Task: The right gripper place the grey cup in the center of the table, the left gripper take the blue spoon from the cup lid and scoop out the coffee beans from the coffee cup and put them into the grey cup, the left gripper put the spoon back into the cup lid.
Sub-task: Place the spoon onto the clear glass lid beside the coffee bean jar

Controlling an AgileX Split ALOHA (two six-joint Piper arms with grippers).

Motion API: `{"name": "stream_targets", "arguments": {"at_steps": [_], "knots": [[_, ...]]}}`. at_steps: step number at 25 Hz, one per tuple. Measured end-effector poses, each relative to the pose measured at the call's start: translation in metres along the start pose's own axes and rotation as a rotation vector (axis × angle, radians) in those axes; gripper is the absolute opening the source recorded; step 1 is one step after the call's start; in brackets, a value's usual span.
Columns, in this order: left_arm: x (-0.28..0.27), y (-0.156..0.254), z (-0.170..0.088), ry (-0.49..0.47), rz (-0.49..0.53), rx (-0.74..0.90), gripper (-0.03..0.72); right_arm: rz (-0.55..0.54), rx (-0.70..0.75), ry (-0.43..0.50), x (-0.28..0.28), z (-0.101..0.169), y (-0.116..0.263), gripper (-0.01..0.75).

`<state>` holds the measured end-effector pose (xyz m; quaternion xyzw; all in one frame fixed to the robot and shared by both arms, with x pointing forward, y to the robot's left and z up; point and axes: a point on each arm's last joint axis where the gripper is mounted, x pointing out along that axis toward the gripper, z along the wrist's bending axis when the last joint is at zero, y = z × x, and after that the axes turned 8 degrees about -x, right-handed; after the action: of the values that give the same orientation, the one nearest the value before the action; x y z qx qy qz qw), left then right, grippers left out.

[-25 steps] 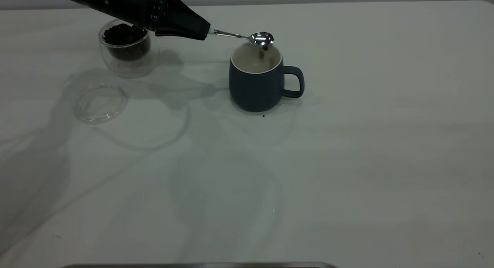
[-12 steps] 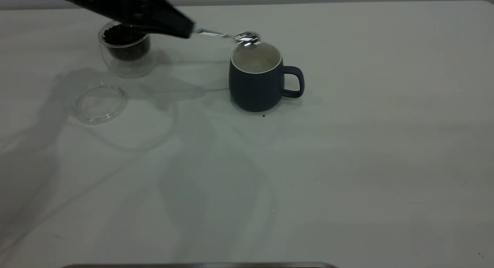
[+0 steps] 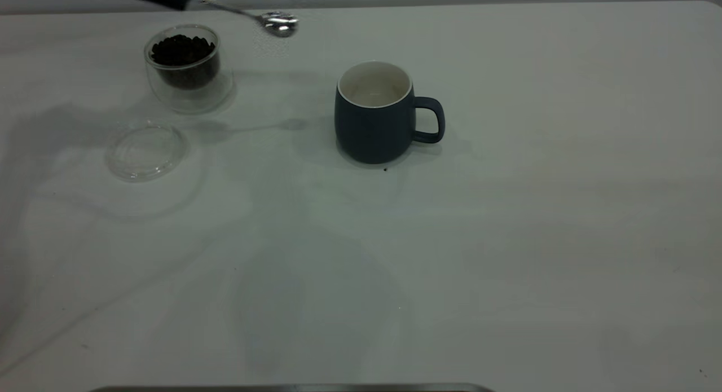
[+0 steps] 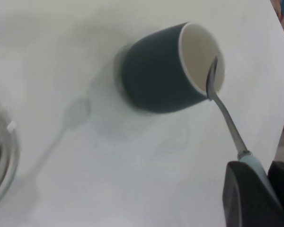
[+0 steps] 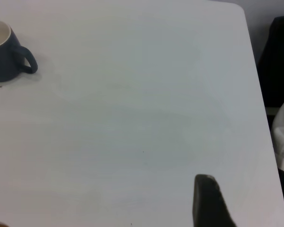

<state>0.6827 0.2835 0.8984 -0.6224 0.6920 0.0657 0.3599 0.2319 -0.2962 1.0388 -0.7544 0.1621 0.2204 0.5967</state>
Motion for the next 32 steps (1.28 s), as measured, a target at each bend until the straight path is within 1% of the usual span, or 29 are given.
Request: {"name": "stream_targets", "arguments": {"at_steps": [3, 7, 12, 18, 21, 27, 32], "knots": [[-0.015, 0.019, 0.015, -0.002, -0.018, -0.074, 0.119, 0.000, 0.000, 0.000, 0.000, 0.000, 0.000, 0.363], [-0.030, 0.047, 0.036, 0.002, -0.040, -0.131, 0.119, 0.000, 0.000, 0.000, 0.000, 0.000, 0.000, 0.363], [-0.057, 0.082, 0.060, -0.003, -0.097, -0.211, 0.119, 0.000, 0.000, 0.000, 0.000, 0.000, 0.000, 0.363], [-0.083, 0.100, 0.076, -0.029, -0.159, -0.260, 0.119, 0.000, 0.000, 0.000, 0.000, 0.000, 0.000, 0.363], [-0.087, 0.109, 0.084, -0.030, -0.163, -0.299, 0.119, 0.000, 0.000, 0.000, 0.000, 0.000, 0.000, 0.363], [-0.069, 0.124, 0.103, 0.006, -0.132, -0.384, 0.119, 0.000, 0.000, 0.000, 0.000, 0.000, 0.000, 0.363], [-0.064, 0.128, 0.108, 0.010, -0.120, -0.412, 0.119, 0.000, 0.000, 0.000, 0.000, 0.000, 0.000, 0.363]]}}
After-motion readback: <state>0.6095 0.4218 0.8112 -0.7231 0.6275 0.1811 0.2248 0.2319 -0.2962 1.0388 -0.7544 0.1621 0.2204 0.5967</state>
